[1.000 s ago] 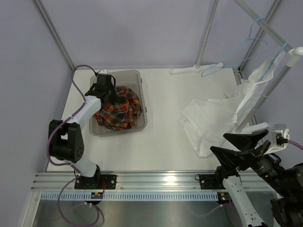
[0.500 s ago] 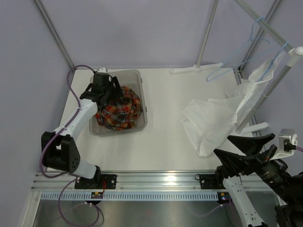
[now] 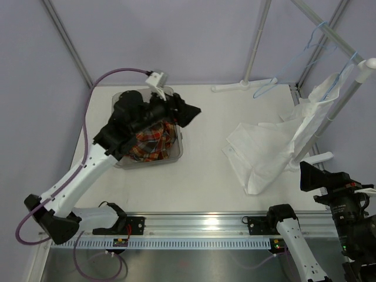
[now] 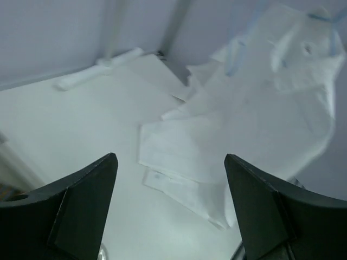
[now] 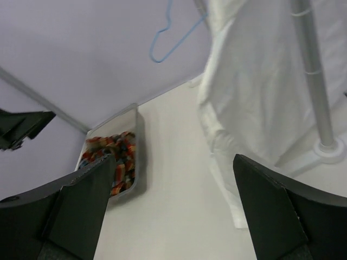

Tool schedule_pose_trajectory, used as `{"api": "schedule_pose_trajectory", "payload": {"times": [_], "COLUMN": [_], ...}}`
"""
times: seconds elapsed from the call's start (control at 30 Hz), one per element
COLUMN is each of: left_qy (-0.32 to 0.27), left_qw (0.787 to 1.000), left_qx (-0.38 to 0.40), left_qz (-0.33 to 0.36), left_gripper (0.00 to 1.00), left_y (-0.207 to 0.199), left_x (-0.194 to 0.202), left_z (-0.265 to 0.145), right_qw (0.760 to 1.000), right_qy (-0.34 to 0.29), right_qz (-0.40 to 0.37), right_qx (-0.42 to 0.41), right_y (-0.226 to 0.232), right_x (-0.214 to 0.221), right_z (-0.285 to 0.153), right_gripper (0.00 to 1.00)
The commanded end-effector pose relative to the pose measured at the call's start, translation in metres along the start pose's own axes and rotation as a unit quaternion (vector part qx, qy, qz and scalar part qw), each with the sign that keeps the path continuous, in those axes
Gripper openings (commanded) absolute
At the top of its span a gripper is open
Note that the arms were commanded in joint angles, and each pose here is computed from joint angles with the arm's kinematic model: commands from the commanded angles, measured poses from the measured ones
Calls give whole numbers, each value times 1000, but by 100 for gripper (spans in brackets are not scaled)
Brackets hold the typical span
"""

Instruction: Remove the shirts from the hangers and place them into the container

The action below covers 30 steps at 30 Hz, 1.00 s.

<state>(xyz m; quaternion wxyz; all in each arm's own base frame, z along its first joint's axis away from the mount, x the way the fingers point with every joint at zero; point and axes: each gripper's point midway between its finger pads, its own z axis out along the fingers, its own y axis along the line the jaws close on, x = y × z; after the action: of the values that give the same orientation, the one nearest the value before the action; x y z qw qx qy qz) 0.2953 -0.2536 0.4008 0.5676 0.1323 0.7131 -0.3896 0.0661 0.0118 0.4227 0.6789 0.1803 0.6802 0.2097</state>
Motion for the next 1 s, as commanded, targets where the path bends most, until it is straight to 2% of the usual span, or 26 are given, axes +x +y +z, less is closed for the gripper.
{"api": "schedule_pose_trajectory", "payload": {"times": [0.0, 0.13, 0.2, 0.37, 0.43, 0.47, 0.53, 0.57, 0.6, 0.7, 0.77, 0.8, 0.83, 0.97], "left_qy": [40, 52, 45, 14, 13, 24, 9, 27, 12, 10, 17, 36, 23, 25], "left_qw": [987, 981, 975, 974, 972, 972, 970, 969, 968, 967, 966, 966, 966, 966], "left_qx": [141, 165, 192, 185, 190, 190, 194, 191, 197, 199, 197, 195, 200, 205], "left_qz": [62, 92, 98, 129, 134, 137, 145, 152, 152, 160, 163, 167, 164, 154], "left_gripper": [84, 84, 82, 81, 80, 80, 79, 79, 78, 78, 78, 78, 78, 78], "left_y": [-80, -128, -156, -202, -212, -217, -230, -232, -240, -252, -255, -253, -259, -261], "left_x": [25, 47, 51, 57, 60, 75, 65, 84, 70, 69, 72, 89, 78, 89], "left_z": [26, 65, 70, 95, 105, 117, 125, 136, 138, 155, 165, 175, 176, 184], "right_qw": [990, 982, 980, 976, 976, 977, 980, 981, 982, 985, 986, 987, 987, 987], "right_qy": [-48, -77, -80, -71, -70, -67, -62, -58, -53, -47, -50, -53, -58, -62], "right_qz": [24, 25, 20, 14, 17, 18, 20, 19, 20, 23, 26, 26, 28, 26], "right_qx": [128, 169, 183, 207, 204, 200, 189, 187, 180, 165, 155, 153, 150, 147], "right_y": [-51, -70, -78, -91, -90, -89, -85, -84, -82, -78, -74, -74, -73, -71], "right_x": [-5, -8, -7, 2, 4, 5, 7, 8, 9, 12, 10, 9, 6, 1], "right_z": [-1, -12, -16, -23, -25, -25, -25, -25, -24, -26, -28, -30, -32, -38], "right_gripper": [100, 100, 100, 99, 99, 99, 99, 99, 99, 100, 100, 100, 99, 100]}}
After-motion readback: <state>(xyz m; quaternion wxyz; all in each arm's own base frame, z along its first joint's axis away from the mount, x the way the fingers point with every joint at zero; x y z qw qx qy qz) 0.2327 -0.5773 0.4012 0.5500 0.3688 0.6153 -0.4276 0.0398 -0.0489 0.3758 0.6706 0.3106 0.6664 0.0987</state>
